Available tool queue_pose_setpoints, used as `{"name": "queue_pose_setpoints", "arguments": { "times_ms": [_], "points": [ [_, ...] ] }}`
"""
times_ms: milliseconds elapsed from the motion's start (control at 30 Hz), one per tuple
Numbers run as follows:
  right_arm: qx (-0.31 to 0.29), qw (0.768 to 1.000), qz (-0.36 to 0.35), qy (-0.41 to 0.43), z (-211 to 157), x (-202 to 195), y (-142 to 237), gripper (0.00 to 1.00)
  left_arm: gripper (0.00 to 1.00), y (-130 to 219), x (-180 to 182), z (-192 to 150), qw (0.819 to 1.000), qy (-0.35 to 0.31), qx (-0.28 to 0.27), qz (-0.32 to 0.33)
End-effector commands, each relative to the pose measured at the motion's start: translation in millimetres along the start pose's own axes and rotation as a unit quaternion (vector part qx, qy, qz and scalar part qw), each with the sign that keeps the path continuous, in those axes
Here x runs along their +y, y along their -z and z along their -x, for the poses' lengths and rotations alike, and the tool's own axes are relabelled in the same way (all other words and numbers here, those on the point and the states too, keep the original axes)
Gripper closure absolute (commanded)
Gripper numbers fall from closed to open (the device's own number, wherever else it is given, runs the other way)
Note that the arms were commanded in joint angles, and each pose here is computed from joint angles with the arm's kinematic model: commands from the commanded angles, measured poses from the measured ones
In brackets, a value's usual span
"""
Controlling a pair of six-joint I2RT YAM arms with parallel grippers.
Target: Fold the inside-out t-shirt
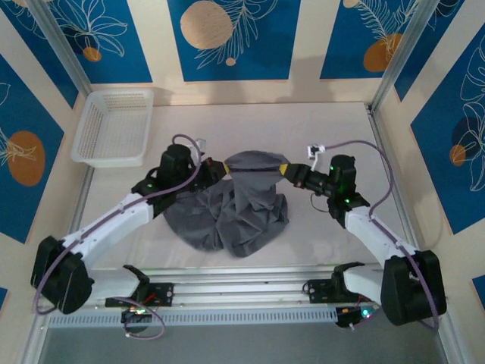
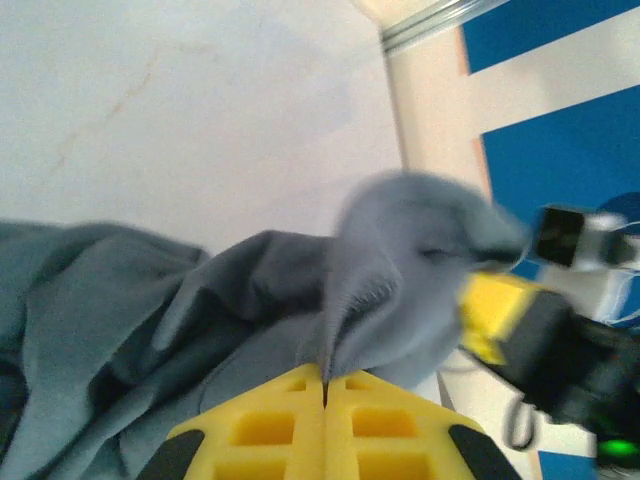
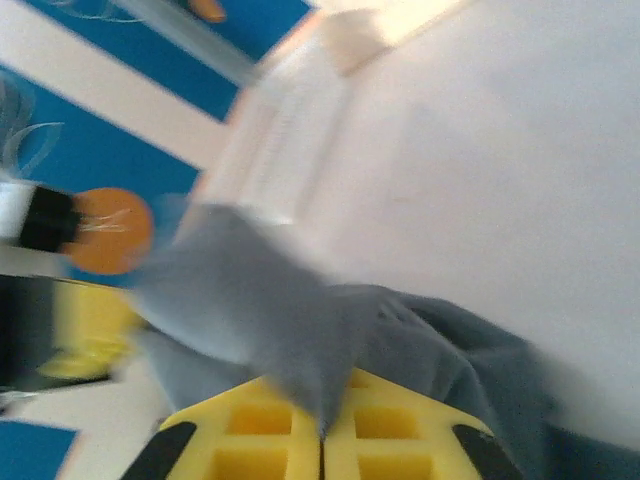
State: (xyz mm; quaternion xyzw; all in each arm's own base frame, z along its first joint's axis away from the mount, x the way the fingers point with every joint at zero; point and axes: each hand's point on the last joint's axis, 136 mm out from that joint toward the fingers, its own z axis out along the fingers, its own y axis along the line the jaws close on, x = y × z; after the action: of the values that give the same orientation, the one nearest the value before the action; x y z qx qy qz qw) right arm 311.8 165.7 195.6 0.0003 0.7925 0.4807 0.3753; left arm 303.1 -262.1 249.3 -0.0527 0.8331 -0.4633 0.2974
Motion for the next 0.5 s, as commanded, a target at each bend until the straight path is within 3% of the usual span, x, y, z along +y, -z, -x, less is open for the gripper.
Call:
{"name": "queue_pose_setpoints", "arguments": {
  "times_ms": [0,100,300,400,467],
  "points": [
    [0.032,0.99,0.068,0.12,-23,28,11,0.72,1.0,19,-27,5,0.997,-0.068,0.013,-0.04],
    [0.016,0.982,0.064,0.176,-33,39,15,0.6,1.0,14,-27,-8,0.994,-0.08,0.047,-0.055],
    [-0.006,0.969,0.052,0.24,-33,68,16,0.51,1.0,4,-37,-26,0.989,-0.092,0.084,-0.085],
    [-0.011,0.951,0.01,0.307,-34,71,-1,0.38,1.0,2,-44,-30,0.985,-0.111,0.093,-0.093],
    [-0.029,0.95,-0.045,0.306,-18,59,-11,0.32,1.0,0,-49,-35,0.982,-0.123,0.1,-0.101]
  ]
}}
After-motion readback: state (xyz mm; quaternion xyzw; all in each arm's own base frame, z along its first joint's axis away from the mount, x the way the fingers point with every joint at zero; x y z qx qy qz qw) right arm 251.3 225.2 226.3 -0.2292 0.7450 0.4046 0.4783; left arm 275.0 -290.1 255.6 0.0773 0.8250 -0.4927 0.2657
